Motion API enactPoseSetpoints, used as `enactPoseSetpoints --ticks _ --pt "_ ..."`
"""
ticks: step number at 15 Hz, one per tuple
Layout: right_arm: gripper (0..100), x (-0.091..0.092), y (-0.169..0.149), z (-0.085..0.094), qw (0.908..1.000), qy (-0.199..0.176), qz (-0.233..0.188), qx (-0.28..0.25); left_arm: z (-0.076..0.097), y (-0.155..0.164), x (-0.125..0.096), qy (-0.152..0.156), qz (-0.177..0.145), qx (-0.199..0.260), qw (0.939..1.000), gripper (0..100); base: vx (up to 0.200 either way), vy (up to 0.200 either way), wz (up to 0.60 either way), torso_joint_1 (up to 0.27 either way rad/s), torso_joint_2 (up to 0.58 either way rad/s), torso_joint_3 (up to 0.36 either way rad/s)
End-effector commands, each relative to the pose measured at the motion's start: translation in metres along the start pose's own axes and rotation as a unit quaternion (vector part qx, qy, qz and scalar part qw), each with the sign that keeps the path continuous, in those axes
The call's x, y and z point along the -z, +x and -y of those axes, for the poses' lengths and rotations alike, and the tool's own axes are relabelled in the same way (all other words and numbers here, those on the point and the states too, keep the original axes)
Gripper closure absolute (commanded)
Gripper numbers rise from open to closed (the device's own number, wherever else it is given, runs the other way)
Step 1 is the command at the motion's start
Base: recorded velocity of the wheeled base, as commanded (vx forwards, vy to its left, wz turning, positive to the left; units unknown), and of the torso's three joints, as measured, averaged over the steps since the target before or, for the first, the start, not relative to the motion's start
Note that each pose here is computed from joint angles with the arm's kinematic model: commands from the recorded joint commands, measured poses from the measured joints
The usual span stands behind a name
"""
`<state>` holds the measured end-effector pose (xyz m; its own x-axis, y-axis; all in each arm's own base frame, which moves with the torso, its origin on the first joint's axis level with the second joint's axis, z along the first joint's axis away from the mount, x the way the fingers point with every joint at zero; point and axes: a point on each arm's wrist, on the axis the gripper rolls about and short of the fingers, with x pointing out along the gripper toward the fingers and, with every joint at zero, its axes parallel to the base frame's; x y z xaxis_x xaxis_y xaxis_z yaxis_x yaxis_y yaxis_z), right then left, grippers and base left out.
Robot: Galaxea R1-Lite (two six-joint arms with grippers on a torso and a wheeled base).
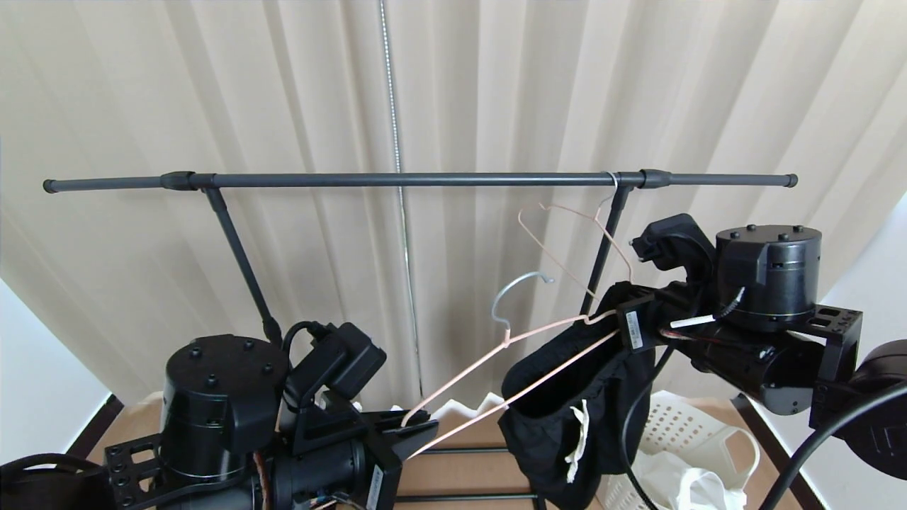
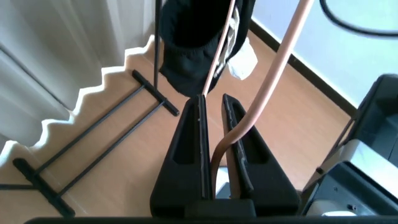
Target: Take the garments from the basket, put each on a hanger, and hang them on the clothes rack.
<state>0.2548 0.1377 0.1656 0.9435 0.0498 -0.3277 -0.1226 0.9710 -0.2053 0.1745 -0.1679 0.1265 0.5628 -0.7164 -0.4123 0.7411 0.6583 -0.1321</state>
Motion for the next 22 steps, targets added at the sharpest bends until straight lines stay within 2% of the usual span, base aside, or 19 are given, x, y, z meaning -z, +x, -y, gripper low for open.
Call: enactPoseSetpoints --ticks 1,4,7,10,13,16,22 --pt "100 0.000 -0.005 -0.010 0.9998 -0.003 0.004 -0.017 -0.002 0.013 0.005 -0.012 -0.006 -0.001 0.9999 100 0.000 0.000 0.00 0.000 0.00 0.000" --pt "100 -0.001 -0.010 -0.018 0.9997 0.001 0.008 -0.022 -0.003 0.019 0.007 -0.014 -0.009 0.000 0.9999 100 0.000 0.000 0.00 0.000 0.00 0.000" --pt "100 -0.003 -0.020 -0.032 0.9992 0.003 0.016 -0.037 -0.004 0.024 0.008 -0.015 0.002 0.000 0.9999 100 0.000 0.000 0.00 0.000 0.00 0.000" --pt "100 -0.009 -0.038 -0.046 0.9971 0.011 0.034 -0.067 -0.004 0.025 0.007 -0.021 0.007 0.001 0.9998 100 0.000 0.000 0.00 0.000 0.00 0.000" --pt "100 -0.018 -0.058 -0.055 0.9927 0.033 0.058 -0.101 -0.004 0.026 0.006 -0.021 0.009 0.001 0.9997 100 0.000 0.000 0.00 0.000 0.00 0.000" --pt "100 -0.023 -0.080 -0.072 0.9842 0.059 0.072 -0.151 -0.004 0.026 0.004 -0.020 0.013 0.002 0.9997 100 0.000 0.000 0.00 0.000 0.00 0.000" --pt "100 -0.026 -0.083 -0.076 0.9813 0.078 0.075 -0.159 -0.003 0.023 0.000 -0.017 0.045 0.005 0.9988 100 0.000 0.000 0.00 0.000 0.00 0.000"
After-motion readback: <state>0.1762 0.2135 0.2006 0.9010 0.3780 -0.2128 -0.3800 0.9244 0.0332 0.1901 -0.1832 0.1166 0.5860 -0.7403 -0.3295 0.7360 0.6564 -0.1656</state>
